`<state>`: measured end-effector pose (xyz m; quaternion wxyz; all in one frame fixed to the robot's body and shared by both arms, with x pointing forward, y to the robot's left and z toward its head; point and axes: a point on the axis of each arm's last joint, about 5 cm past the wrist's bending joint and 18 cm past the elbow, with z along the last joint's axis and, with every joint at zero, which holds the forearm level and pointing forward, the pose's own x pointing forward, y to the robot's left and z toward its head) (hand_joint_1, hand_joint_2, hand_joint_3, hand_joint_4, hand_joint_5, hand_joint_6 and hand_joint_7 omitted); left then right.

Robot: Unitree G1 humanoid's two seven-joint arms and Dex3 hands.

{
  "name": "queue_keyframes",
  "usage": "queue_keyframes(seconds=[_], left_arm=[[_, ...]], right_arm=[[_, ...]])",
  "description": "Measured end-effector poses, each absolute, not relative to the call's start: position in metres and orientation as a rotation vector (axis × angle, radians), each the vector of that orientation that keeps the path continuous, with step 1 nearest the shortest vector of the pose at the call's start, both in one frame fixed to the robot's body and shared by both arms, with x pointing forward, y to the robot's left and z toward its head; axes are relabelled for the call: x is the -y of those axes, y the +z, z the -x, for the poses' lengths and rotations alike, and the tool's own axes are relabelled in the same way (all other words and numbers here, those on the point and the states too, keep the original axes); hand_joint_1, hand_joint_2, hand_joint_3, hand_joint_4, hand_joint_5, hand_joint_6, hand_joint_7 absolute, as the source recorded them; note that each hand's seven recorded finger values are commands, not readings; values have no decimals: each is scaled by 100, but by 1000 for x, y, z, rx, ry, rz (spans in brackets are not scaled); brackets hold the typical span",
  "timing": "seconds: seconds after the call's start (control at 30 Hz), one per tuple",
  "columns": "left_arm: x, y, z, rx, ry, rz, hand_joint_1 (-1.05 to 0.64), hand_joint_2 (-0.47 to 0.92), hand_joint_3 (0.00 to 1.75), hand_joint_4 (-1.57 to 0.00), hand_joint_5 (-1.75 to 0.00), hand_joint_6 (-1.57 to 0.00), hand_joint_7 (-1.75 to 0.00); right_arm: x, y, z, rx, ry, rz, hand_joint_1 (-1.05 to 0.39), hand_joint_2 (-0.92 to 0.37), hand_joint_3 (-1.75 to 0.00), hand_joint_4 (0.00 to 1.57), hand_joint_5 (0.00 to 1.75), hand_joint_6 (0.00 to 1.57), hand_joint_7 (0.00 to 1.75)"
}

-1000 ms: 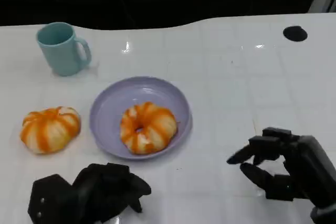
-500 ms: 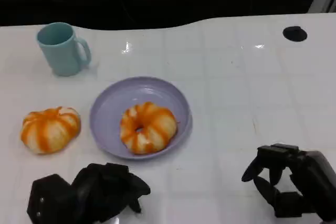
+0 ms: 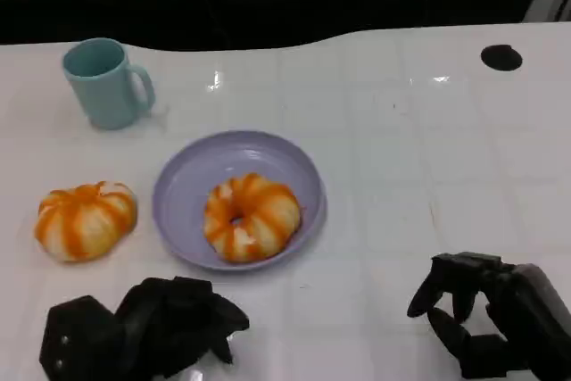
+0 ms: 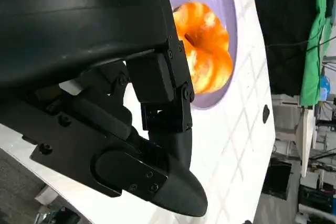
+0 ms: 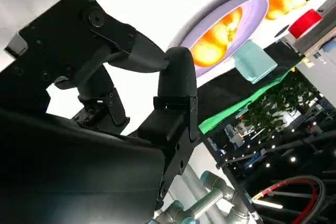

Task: Grasp the bread from the table and place it into the plate.

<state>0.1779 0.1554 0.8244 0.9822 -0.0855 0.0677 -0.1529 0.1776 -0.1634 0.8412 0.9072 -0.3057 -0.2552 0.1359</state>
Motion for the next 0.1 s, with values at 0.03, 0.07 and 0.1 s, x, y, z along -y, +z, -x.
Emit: queue_keyframes(seconds=[0.03,0.07,0.1], left_arm=[[-156,824,-178,-136,-307,171,-104,82,1,-90,-150,-145,-48],[-156,824,-178,-137,-306,172,-104,82,1,-90,-150,-145,-48],[-156,824,-178,-137,-306,172,-103,82,1,-90,-150,-145,-48]], right_arm=[[163,841,-177,526,280,631,-29,-35,-129,83,175,77,141],[163,841,-177,525,279,630,-29,-35,-130,83,175,77,141],[163,840,-177,525,279,629,-29,-36,-130,83,175,77,141]])
